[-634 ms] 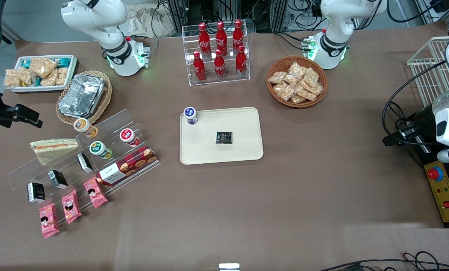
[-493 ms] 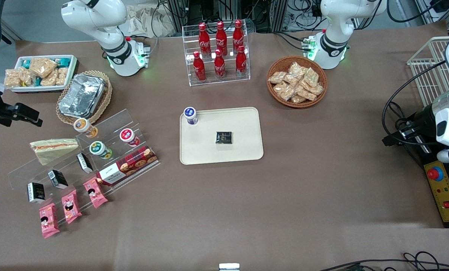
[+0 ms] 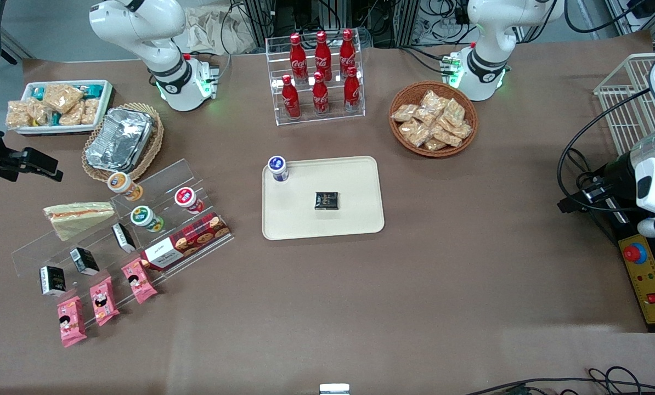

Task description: Place sandwich on tray

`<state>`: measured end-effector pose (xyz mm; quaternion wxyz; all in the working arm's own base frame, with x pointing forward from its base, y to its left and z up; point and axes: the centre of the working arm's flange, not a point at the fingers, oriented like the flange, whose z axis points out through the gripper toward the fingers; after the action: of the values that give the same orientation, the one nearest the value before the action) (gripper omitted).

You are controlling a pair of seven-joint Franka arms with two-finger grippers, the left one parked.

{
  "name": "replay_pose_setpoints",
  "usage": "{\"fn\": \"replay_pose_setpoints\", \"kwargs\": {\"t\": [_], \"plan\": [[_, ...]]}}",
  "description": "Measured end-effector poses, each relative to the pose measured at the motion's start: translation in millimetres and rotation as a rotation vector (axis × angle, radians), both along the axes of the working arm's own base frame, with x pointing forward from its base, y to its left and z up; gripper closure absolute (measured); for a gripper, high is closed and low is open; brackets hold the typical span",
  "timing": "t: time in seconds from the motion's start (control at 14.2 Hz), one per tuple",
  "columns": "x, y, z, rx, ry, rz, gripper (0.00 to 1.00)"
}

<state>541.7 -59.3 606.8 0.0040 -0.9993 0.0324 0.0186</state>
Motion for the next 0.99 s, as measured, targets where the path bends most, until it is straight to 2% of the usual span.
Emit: {"fn": "replay_pose_setpoints", "kwargs": {"t": [0.49, 0.85, 0.99], "plan": [[-5, -14, -4, 0.006, 0.035, 0.004, 0.0], [-3, -63, -29, 0.009, 0.08, -0.063, 0.01], [1, -68, -36, 0.003, 0.083, -0.116, 0.01]]}}
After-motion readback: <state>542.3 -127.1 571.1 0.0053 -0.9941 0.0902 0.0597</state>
